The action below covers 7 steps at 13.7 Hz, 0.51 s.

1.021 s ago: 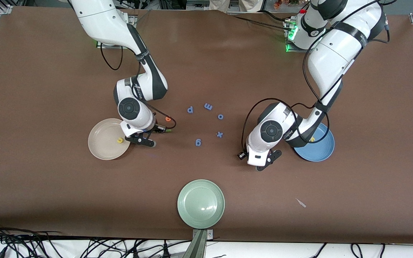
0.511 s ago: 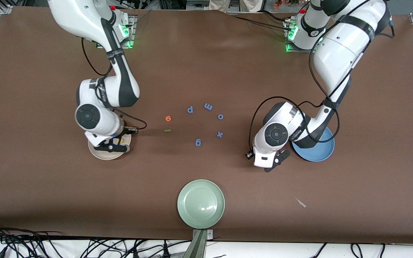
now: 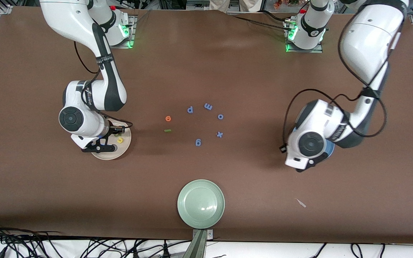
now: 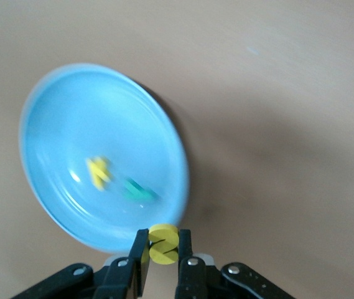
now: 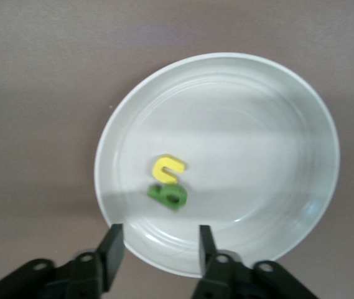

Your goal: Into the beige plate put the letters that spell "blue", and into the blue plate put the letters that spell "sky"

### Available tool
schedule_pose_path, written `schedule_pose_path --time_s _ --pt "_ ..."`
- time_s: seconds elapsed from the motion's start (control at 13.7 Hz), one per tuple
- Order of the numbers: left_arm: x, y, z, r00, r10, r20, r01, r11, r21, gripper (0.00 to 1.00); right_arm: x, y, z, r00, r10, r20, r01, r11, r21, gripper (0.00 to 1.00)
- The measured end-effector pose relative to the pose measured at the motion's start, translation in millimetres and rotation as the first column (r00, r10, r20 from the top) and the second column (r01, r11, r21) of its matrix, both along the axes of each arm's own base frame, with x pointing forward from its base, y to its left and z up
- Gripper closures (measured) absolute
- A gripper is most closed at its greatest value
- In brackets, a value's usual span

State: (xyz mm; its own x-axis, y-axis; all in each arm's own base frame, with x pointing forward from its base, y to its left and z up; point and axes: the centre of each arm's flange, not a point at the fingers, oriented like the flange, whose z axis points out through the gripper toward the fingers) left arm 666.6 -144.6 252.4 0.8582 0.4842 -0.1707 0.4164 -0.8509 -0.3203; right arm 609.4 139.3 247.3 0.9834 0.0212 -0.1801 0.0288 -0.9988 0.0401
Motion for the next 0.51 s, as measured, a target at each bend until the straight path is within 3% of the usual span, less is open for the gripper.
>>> schedule_pose_path --time_s 0.22,0.51 --pt "4.8 77.0 -24.3 1.000 -0.031 0.003 0.031 0.998 -0.049 0.78 -0.5 5.5 0.4 1.000 -0.021 0.001 0.021 1.000 0.016 0.36" --pt "-9.8 84.4 -62.3 0.998 -0.051 0.048 0.056 0.993 -0.108 0.78 -4.0 58.3 9.2 0.992 -0.126 0.030 0.125 0.992 0.018 0.36"
